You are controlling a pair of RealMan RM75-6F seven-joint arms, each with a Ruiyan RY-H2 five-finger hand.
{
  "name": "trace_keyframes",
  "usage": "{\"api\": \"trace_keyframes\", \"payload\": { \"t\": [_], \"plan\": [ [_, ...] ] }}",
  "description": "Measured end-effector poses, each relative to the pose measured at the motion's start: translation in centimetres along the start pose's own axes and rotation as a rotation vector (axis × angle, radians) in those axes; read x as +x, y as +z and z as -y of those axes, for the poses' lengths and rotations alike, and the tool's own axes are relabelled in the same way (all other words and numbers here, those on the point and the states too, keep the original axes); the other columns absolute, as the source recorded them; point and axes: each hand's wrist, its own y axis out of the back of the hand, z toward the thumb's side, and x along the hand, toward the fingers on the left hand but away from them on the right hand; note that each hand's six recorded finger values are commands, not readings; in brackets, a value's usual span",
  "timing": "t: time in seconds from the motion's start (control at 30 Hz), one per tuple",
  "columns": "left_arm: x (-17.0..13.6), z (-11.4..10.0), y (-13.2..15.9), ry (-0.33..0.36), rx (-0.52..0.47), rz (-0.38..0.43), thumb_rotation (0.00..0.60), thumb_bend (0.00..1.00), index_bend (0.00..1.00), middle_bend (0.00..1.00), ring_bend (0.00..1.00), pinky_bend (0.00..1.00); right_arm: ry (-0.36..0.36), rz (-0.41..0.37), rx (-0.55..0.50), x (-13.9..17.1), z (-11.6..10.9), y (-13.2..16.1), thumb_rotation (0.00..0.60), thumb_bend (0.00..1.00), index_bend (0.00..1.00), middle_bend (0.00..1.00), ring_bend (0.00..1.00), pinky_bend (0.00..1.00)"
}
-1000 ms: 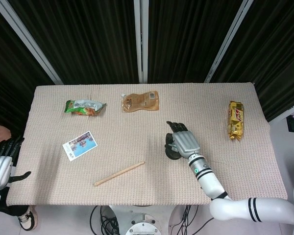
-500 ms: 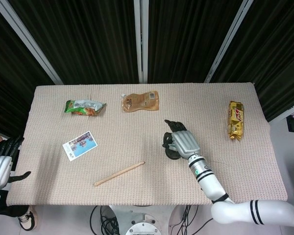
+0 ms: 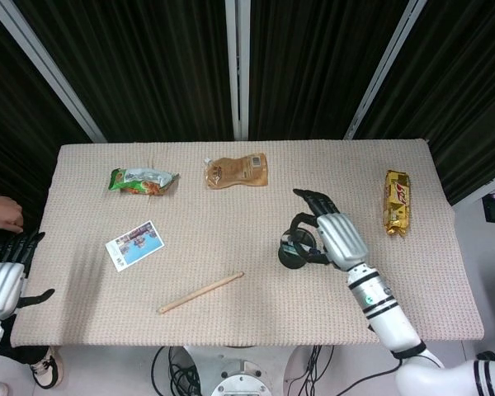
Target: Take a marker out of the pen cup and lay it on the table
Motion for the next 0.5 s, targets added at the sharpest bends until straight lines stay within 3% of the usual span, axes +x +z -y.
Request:
{"api": "trace_keyframes", "payload": {
  "t": [0.1, 0.23, 0.37, 0.5],
  "plan": [
    [0.1, 0.1, 0.1, -0.005, 0.004, 0.000, 0.600, 0.11, 0.04, 0.00, 0.00, 0.00, -0.068, -0.009, -0.010, 1.6, -2.7, -0.8, 0.600, 0.36, 0.70, 0.08, 0.00, 0.00],
    [0.1, 0.2, 0.2, -0.009, 0.005, 0.001, 0.600, 0.11, 0.04, 0.00, 0.00, 0.00, -0.154, 0.021, 0.071, 3.4, -5.4, -3.1, 0.600, 0.36, 0.70, 0.08, 0.00, 0.00],
    [0.2, 0.5, 0.2, -0.020, 0.007, -0.001, 0.600, 0.11, 0.04, 0.00, 0.00, 0.00, -0.175, 0.100, 0.199, 4.5, -5.7, -7.1, 0.600, 0.36, 0.70, 0.08, 0.00, 0.00],
    [0.3, 0.7, 0.3, -0.024, 0.008, 0.001, 0.600, 0.11, 0.04, 0.00, 0.00, 0.00, -0.146, 0.182, 0.288, 5.3, -4.5, -11.4, 0.600, 0.36, 0.70, 0.07, 0.00, 0.00]
  ]
}}
